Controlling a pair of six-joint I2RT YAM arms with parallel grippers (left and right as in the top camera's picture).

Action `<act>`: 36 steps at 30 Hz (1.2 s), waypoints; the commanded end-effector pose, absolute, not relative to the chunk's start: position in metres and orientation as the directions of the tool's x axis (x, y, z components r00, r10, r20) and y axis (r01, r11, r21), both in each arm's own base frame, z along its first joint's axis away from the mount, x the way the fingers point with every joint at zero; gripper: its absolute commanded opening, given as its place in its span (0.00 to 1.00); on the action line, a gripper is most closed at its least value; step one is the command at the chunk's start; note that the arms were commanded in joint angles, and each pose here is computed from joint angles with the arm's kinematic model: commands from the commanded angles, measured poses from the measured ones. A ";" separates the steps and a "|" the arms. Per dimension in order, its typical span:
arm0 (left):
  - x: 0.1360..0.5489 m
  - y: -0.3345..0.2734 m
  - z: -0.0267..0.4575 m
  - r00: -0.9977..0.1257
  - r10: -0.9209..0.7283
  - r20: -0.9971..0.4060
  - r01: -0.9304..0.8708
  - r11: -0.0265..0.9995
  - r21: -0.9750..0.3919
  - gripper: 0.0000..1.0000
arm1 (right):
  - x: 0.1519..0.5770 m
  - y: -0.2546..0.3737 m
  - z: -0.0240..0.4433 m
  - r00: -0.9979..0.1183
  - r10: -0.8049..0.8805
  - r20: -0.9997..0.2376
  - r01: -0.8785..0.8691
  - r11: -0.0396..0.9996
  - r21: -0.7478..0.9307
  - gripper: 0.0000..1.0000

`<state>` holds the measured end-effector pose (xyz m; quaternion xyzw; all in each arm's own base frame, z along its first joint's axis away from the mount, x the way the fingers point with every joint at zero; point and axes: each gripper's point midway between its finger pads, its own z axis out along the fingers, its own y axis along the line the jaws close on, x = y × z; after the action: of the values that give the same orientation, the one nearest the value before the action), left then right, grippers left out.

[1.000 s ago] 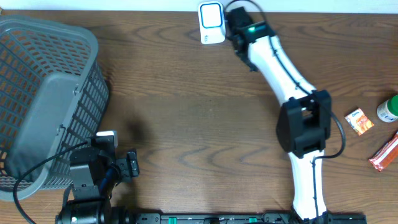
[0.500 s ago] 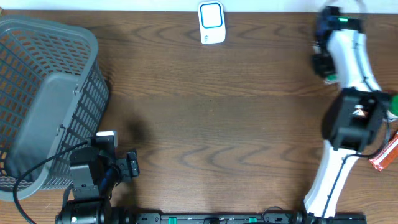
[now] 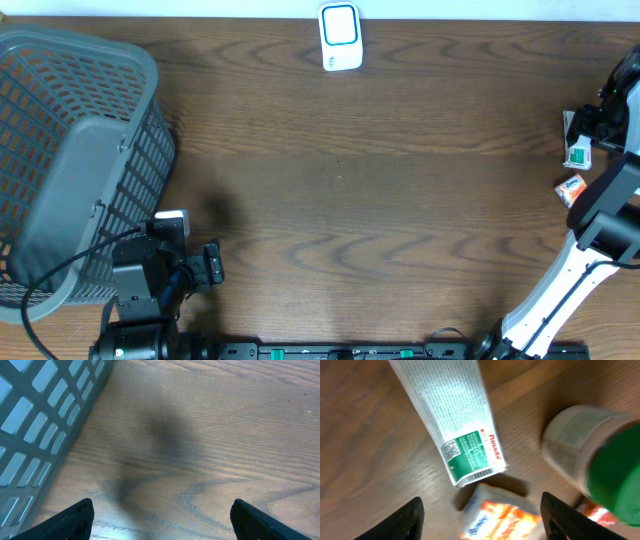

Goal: Scan the item barcode
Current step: 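Carry the white tube right and release it near the orange box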

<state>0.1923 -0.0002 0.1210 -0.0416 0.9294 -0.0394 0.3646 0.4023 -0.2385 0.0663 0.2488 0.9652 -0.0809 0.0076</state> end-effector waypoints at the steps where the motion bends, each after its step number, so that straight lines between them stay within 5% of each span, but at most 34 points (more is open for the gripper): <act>1: 0.192 -0.002 0.123 -0.728 -0.090 -0.679 -0.029 0.994 -0.101 0.88 | 0.426 -0.199 0.094 -0.859 0.499 -0.113 0.493 0.867 0.078 0.71; 6: 0.193 -0.002 0.123 -0.728 -0.090 -0.680 -0.029 0.995 -0.100 0.88 | 0.443 -0.159 0.153 -0.872 0.426 -0.242 0.404 0.904 0.137 0.73; 7: 0.192 -0.002 0.123 -0.728 -0.090 -0.679 -0.029 0.995 -0.100 0.88 | 0.445 -0.145 0.168 -0.873 0.406 -0.272 0.375 0.913 0.160 0.81; 8: 0.193 -0.002 0.123 -0.728 -0.090 -0.680 -0.029 0.995 -0.100 0.88 | 0.448 -0.130 0.184 -0.873 0.384 -0.301 0.340 0.921 0.190 0.99; 15: 0.193 -0.002 0.123 -0.728 -0.090 -0.680 -0.029 0.995 -0.100 0.88 | 0.427 -0.004 0.291 -0.859 0.247 -0.448 0.053 0.914 0.402 0.99; 23: 0.192 -0.002 0.123 -0.728 -0.090 -0.679 -0.029 0.994 -0.101 0.88 | 0.374 0.079 0.353 -0.828 0.101 -0.552 -0.161 0.899 0.407 0.99; 36: 0.192 -0.002 0.123 -0.728 -0.090 -0.679 -0.029 0.995 -0.100 0.88 | 0.362 0.093 0.379 -0.764 0.042 -0.644 -0.243 0.906 0.346 0.99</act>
<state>0.1923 -0.0002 0.1210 -0.0416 0.9294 -0.0394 0.3646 0.3671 0.0954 0.3596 -0.0482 0.9263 0.2171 0.3041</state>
